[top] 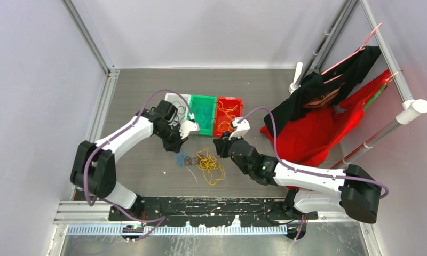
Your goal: Untangle the cables
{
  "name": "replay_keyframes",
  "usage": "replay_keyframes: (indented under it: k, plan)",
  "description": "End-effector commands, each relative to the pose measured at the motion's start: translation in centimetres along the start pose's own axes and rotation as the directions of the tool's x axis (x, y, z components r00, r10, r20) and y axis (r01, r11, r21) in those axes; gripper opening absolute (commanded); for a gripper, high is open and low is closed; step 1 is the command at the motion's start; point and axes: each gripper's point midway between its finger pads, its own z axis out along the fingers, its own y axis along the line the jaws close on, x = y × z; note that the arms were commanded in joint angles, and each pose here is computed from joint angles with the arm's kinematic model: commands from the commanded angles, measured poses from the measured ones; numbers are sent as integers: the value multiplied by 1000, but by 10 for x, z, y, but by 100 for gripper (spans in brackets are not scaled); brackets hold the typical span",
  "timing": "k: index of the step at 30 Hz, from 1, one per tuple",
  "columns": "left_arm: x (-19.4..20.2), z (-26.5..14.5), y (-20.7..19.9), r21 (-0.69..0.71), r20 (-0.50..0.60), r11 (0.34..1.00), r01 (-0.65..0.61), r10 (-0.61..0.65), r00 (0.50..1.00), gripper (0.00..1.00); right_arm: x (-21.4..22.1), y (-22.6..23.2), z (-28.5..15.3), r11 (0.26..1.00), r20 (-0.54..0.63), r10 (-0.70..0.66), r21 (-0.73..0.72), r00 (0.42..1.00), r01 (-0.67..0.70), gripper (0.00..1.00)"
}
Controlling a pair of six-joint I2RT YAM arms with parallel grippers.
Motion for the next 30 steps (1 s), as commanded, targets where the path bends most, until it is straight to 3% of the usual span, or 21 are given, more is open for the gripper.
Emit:
replay_keyframes:
  k: [1,11,20,27,30]
  plan:
    - [-24,-53,-19,-11,70,999,-33,34,997,3,-22,35,11,991,49,36,-127,998,-30,29]
    - [-50,-140,-48,-80,139,996,-36,46,989,2,-31,112,18,891,62,-44,-449,997,67,59]
    - [-72,-178,-63,-91,209,996,13,7,978,1,-50,164,18,783,75,59,-622,995,1,64]
    - [-85,-193,-68,-95,260,995,36,-10,966,0,-48,168,27,786,59,92,-618,994,-36,64]
    - [-91,-200,-78,-63,286,997,37,-18,958,0,-50,163,37,820,75,89,-572,993,-31,62]
